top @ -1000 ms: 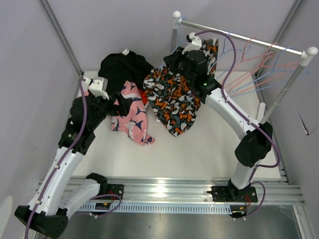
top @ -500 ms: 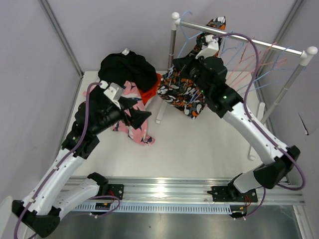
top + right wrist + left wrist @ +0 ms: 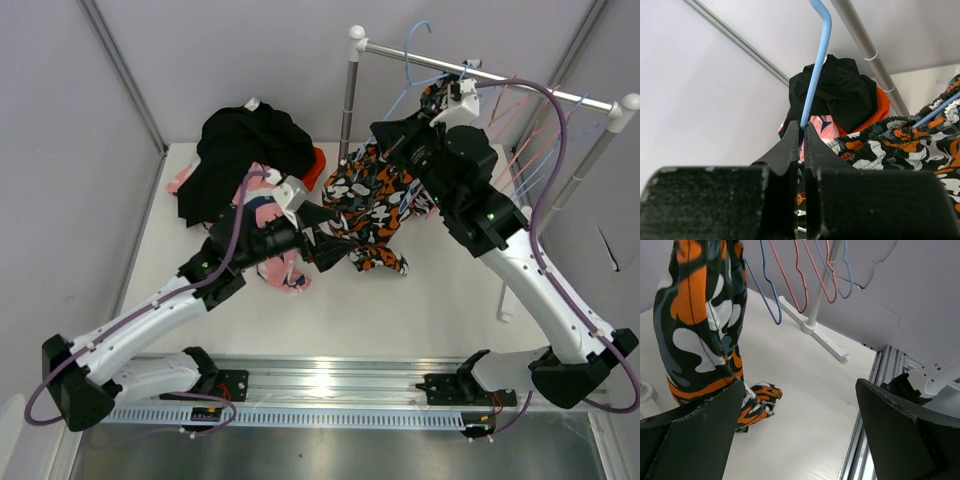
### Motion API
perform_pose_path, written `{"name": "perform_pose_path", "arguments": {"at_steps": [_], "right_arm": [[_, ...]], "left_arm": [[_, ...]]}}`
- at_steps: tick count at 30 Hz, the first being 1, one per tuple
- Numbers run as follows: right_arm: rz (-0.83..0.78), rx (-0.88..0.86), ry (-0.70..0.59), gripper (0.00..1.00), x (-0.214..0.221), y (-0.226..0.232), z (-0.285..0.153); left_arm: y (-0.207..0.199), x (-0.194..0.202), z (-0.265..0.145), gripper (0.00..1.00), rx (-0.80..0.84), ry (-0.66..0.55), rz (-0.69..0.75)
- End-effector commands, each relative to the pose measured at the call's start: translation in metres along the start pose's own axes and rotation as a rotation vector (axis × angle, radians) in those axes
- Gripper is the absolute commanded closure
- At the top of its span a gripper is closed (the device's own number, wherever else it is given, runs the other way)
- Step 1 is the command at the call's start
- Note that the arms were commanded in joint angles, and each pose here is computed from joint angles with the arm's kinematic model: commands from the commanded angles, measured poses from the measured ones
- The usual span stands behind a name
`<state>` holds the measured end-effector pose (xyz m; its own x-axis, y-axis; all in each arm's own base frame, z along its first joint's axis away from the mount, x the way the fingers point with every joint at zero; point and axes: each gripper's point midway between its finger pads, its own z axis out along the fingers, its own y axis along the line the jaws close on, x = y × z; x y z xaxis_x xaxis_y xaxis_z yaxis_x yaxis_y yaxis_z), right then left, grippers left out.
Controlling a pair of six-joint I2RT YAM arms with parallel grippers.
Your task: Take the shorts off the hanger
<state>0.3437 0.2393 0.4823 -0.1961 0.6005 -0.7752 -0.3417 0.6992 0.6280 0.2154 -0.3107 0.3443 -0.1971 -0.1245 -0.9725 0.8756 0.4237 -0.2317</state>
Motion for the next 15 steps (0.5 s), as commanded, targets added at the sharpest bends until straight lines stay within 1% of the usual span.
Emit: {"name": "perform_pose_path", "arguments": {"at_steps": [1,9,11,12,14,15], "right_arm": [[0.072,-0.079,-0.173,1.0,-0.063,0.028,-0.034],[0.136,-0.093,-0.156,1.0,-0.077,0.028,-0.062],[0.141,-0.096,-0.152,1.0,-0.078,0.029,-0.065],[0.141,-0.093,-0.153,1.0,-0.08,0.028,-0.067],[0.144,-0.092,-0.142,1.0,-0.078,0.027,-0.068],[0.145,-0.089,-0.143,1.0,-0.079,0.026,-0.068]], "left_arm": [[0.007,-0.015,0.02,0.01,-0.03,-0.082,0.053],[0.038,-0.009,0.045,0.02,-0.141,-0.064,0.116],[0.04,-0.014,0.045,0.08,-0.157,-0.079,0.121],[0.041,-0.015,0.043,0.14,-0.162,-0.085,0.124],[0.039,-0.021,0.039,0.23,-0.164,-0.112,0.134],[0.039,-0.022,0.039,0.3,-0.163,-0.115,0.134]]}}
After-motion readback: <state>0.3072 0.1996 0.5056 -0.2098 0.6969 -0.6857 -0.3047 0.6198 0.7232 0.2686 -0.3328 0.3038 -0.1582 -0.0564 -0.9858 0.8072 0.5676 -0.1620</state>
